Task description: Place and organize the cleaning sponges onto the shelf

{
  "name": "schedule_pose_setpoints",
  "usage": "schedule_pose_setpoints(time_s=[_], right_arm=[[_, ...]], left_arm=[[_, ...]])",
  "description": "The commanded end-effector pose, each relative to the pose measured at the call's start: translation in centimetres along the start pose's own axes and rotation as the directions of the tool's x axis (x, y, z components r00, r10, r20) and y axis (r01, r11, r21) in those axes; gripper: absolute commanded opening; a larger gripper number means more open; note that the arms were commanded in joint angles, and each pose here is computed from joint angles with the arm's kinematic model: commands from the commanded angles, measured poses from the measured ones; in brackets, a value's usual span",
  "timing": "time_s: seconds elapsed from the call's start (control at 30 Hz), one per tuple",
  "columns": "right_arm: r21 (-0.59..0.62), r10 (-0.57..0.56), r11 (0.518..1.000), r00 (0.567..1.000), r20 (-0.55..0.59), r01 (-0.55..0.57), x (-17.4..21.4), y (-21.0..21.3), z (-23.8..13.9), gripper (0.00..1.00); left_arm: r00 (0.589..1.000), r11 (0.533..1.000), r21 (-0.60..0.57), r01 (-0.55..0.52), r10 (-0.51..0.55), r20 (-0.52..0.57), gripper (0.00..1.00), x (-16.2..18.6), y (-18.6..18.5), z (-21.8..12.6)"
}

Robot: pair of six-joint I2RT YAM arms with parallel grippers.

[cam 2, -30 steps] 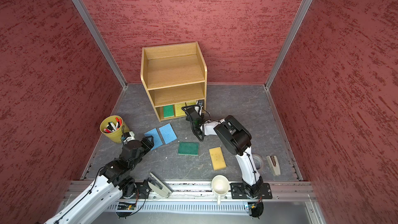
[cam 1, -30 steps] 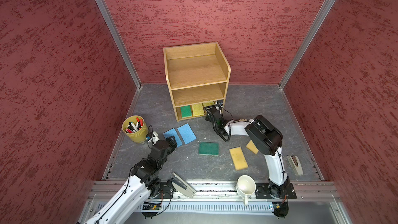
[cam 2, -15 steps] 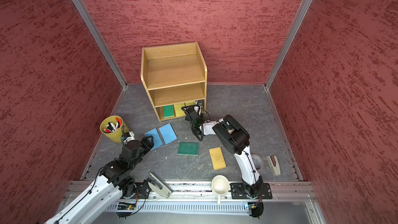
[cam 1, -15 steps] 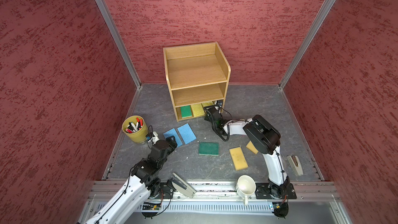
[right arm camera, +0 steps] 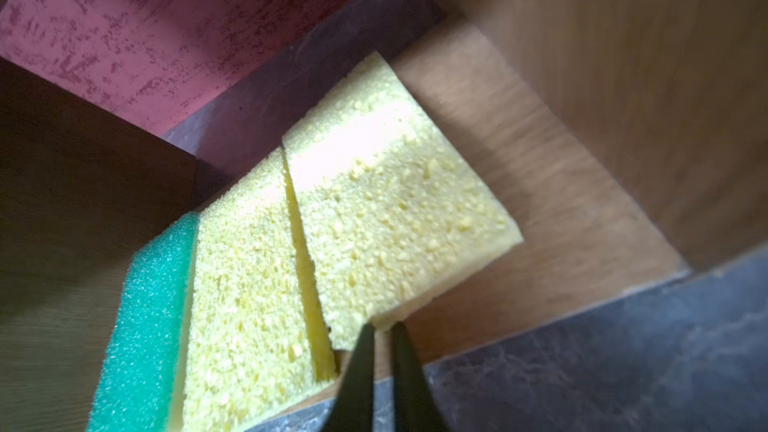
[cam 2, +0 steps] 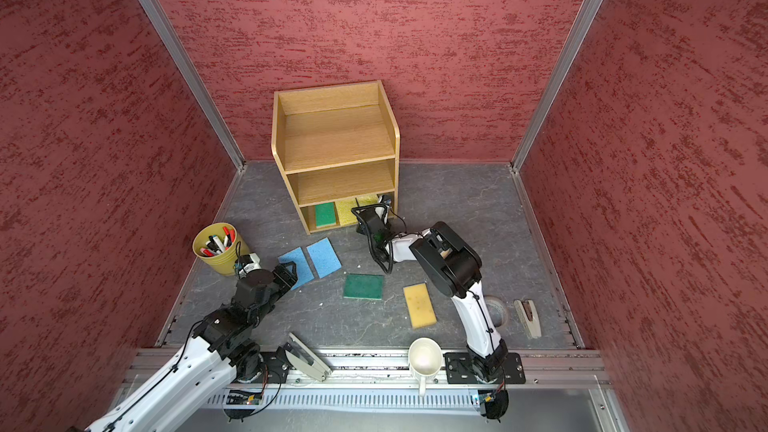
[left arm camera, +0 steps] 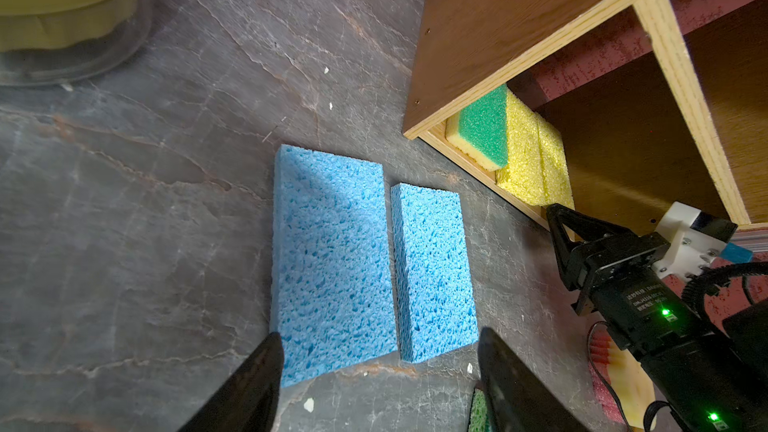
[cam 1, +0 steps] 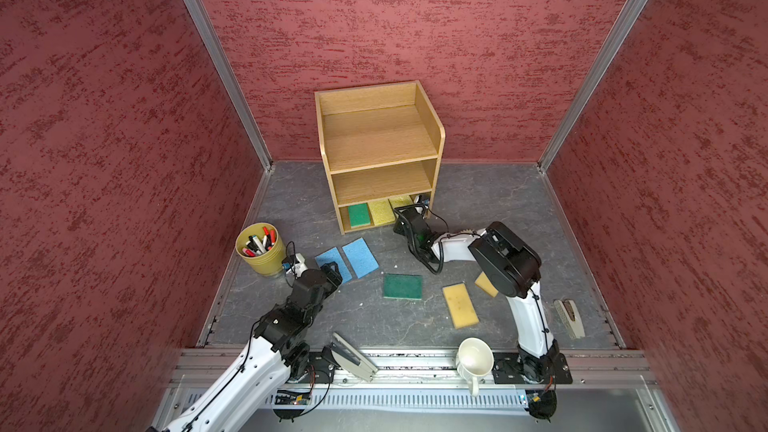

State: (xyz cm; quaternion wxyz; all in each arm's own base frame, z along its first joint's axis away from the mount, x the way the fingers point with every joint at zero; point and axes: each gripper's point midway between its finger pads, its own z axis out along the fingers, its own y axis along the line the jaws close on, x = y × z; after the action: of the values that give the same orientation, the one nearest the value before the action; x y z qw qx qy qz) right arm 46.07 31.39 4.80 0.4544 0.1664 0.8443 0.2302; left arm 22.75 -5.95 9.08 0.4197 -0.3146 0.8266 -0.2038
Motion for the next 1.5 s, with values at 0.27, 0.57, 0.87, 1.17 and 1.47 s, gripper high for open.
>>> schedule_pose_setpoints(time_s=[0.27, 0.57, 0.87, 1.17, 1.47], right_arm=[[-0.108, 0.103, 0.989, 0.993, 0.049, -0.097, -3.7, 1.5, -5.4, 0.26], [-0.16, 0.262, 0.949, 0.962, -0.082, -0.272, -4.4, -4.0, -8.1, 0.26], [-0.276, 0.225, 0.915, 0.94, -0.257, -0.294, -3.1, -2.9, -7.7, 0.32], [-0.286, 0.2, 0.919, 0.946, -0.255, -0.271, -3.3, -2.3, -6.9, 0.34], [-0.265, 0.194, 0.929, 0.949, -0.249, -0.259, -3.3, -4.0, -7.5, 0.34]], left_arm=[[0.997, 0.994, 0.084, -0.073, 0.075, -0.024, 0.71, 0.2, -3.5, 0.3], [0.983, 0.971, 0.158, -0.178, 0.182, -0.009, 0.47, 1.0, -9.0, 1.2], [0.971, 0.955, 0.198, -0.221, 0.234, -0.043, 0.2, 2.3, -13.9, 3.1], [0.955, 0.925, 0.268, -0.271, 0.292, -0.043, 0.0, 3.3, -17.1, 4.3], [0.888, 0.737, 0.516, -0.436, 0.446, 0.113, 0.16, 6.1, -23.7, 6.3]])
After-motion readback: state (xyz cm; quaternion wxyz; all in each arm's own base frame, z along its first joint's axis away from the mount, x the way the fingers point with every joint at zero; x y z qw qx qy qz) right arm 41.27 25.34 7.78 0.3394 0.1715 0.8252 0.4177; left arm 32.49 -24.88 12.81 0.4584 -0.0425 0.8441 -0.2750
